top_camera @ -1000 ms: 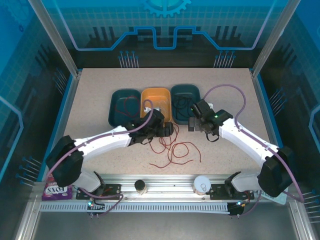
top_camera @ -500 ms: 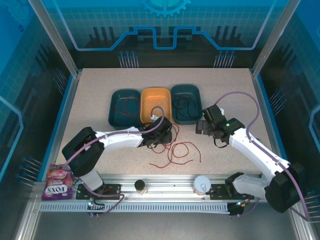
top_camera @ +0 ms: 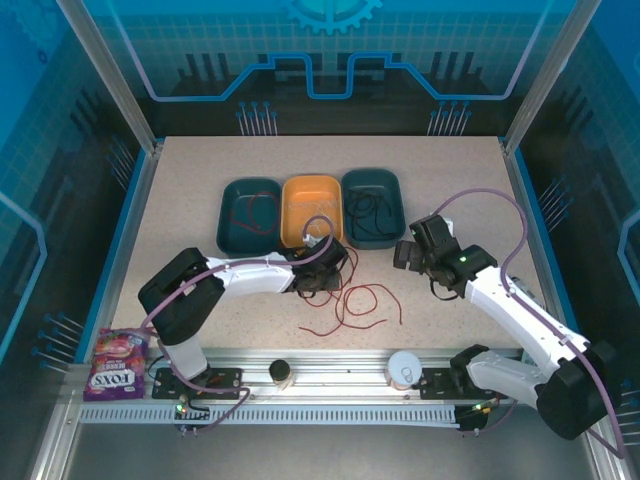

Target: Untangle the cables

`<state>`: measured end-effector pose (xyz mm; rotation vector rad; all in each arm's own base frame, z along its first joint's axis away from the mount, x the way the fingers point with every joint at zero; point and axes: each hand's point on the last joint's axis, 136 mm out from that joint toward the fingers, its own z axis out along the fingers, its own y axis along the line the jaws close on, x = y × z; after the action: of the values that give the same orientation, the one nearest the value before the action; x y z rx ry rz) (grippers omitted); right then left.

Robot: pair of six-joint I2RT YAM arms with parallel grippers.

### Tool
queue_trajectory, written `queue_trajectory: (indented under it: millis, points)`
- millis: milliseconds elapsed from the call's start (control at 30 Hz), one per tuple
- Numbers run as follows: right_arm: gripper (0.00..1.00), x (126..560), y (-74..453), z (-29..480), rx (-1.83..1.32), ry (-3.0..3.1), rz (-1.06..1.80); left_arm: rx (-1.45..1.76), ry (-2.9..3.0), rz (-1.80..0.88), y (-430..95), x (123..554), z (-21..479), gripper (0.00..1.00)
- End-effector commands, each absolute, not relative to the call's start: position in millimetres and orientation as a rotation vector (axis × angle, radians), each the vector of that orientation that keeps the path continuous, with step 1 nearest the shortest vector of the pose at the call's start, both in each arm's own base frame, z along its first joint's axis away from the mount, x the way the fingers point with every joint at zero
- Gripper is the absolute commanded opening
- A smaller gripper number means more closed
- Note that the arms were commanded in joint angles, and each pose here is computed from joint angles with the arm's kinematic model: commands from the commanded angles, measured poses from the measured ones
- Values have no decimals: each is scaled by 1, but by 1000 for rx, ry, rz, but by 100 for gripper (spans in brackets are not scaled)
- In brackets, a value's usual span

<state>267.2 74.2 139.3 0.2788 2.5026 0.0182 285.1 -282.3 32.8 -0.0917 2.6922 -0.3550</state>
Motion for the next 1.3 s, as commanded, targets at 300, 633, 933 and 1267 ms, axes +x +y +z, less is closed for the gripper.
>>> queue_trajectory:
  millis: [300, 633, 933, 1267]
  points:
    - [100, 272, 77, 137, 296, 2489, 70, -129, 2683, -316, -285, 294, 32, 21]
    - [100, 274, 77, 137, 285, 2482, 67, -117, 2683, -315, -287, 296, 35, 7]
    - [100, 276, 81, 134, 237, 2482, 75, 7, 2607, -561, -305, 286, 87, 0]
    - [100, 279, 96, 136, 180, 2456, 143, 183, 2410, -883, -324, 268, 149, 0]
